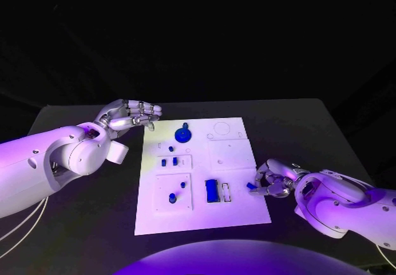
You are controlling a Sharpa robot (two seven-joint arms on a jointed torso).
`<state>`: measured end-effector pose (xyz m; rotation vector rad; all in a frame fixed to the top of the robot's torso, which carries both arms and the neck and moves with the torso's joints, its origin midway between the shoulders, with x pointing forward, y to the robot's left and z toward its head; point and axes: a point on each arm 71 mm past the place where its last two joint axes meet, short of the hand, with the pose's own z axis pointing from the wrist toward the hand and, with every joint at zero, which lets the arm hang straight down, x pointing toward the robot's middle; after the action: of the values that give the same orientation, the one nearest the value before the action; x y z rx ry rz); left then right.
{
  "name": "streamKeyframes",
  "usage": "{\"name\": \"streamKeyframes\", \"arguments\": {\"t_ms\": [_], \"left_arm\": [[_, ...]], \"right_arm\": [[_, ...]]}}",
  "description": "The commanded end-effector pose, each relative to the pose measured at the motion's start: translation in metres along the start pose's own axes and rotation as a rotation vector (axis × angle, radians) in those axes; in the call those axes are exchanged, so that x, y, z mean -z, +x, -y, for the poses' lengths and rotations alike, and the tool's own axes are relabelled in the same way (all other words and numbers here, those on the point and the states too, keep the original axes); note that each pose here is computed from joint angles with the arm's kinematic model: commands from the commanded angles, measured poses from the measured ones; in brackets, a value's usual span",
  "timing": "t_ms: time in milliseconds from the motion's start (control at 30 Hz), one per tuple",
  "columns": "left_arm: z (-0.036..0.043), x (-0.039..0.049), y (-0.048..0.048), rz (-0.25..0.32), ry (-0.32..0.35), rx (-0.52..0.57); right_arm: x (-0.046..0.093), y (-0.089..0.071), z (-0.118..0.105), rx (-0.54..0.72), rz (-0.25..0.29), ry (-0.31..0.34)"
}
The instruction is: Assemble the parts on the task board
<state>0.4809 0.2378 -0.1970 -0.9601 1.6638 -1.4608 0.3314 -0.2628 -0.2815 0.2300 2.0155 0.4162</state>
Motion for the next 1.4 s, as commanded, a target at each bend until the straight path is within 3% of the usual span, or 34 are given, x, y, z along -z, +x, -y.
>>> {"name": "streamKeyframes", "arguments": {"t_ms": [33,333,800,1400], "left_arm": [[0.0009,-0.0001,0.0018,-0.013,0.003,0.011],[0.0006,0.0004,0.0013,-0.014,-0.001,0.009],[0.0003,-0.0001,0.0019,-0.016,-0.005,0.008],[0.0004,-0.0005,0.0035,-0.022,-0.004,0.010]], "right_arm": [[-0.001,0.011,0.004,0.077,-0.046,0.022],[0.000,0.011,0.000,0.078,-0.034,0.022],[0.006,-0.001,-0.023,-0.228,-0.074,0.044],[-0.003,0.018,-0.046,-0.343,-0.163,0.046]]}}
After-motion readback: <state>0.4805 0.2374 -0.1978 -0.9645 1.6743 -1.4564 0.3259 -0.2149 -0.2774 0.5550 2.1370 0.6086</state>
